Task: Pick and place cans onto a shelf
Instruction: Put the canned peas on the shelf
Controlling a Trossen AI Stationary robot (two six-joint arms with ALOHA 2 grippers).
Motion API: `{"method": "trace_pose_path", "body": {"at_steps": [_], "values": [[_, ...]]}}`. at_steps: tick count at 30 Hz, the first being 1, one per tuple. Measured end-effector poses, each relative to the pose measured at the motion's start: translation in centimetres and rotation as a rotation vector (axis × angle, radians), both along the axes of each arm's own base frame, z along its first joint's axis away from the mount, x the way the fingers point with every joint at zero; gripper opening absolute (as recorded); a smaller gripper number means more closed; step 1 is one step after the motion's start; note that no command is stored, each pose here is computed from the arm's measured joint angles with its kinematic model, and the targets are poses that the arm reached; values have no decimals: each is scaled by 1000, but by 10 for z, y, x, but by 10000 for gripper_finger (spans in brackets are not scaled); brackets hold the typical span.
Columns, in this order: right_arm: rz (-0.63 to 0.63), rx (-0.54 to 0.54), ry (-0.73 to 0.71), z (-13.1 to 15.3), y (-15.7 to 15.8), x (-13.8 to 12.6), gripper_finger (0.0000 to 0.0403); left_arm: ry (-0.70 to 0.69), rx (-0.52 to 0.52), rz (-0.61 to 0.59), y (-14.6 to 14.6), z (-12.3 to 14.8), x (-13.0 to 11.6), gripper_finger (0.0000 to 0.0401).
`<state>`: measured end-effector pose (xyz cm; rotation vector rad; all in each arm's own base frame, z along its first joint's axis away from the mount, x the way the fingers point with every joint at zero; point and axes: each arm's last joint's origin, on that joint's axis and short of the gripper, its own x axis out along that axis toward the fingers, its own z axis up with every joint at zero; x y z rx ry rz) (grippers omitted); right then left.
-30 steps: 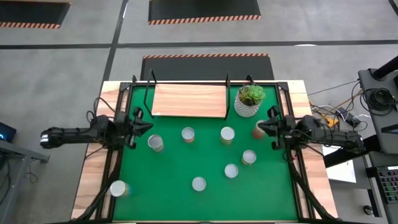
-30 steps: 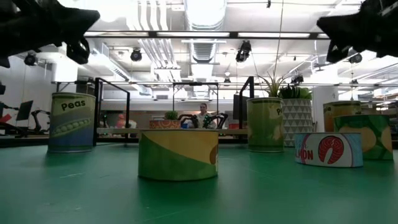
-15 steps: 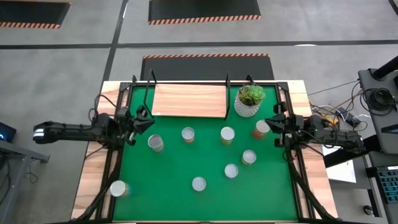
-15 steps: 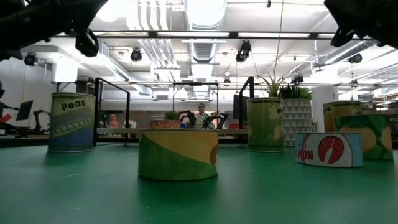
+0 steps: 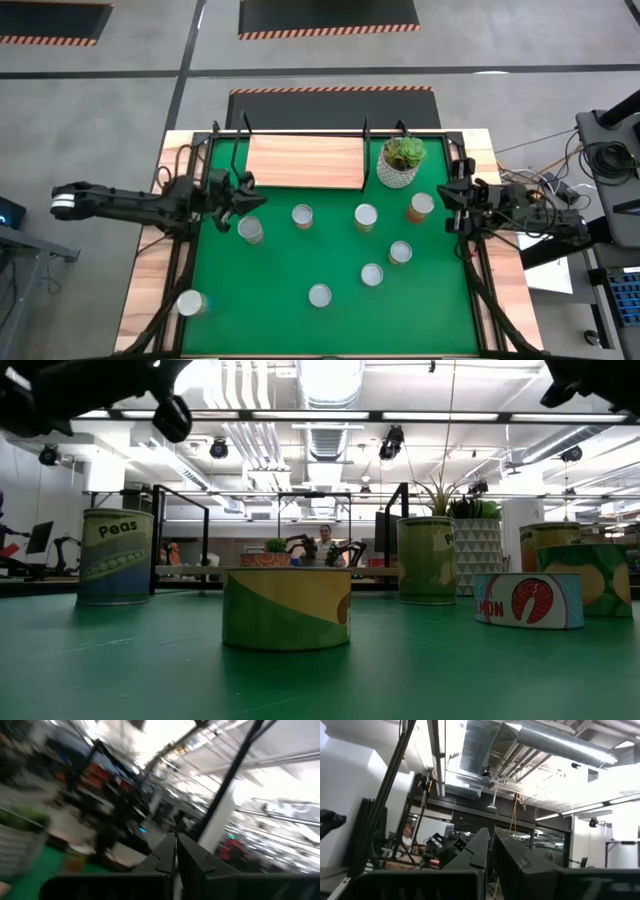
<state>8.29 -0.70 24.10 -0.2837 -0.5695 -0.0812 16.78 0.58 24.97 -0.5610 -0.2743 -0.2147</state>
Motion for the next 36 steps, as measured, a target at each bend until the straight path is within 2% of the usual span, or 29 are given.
{"method": "trace_pose_path", "body": {"at_steps": [4,6,8,10,12,14,16,18,21,27,32,36], "values": [[-17,-26,9,11,0,3,18,78,-72,-85,-8,5,15,0],[-18,-28,20,17,-1,6,18,172,-139,-126,-13,7,23,0],[-22,-32,35,21,-1,9,18,341,-216,-157,-19,8,31,0],[-32,-48,56,24,-2,14,18,603,-302,-146,-25,7,35,0],[-44,-65,74,28,-2,18,18,913,-363,-73,-32,5,34,0],[-54,-82,93,31,-3,23,18,1207,-344,44,-39,5,27,0],[-57,-87,112,34,-3,28,18,1409,-289,204,-45,9,20,0],[-56,-85,150,34,-4,36,18,1520,-229,311,-50,16,18,0],[-63,-99,200,33,-6,47,18,1598,-200,344,-54,24,23,0],[-62,-99,272,31,-8,62,18,1594,-219,353,-56,26,30,0],[-70,-115,287,29,-8,65,18,1599,-238,428,-53,18,28,2],[-71,-117,285,29,-8,65,18,1604,-256,440,-51,16,27,35]]}}
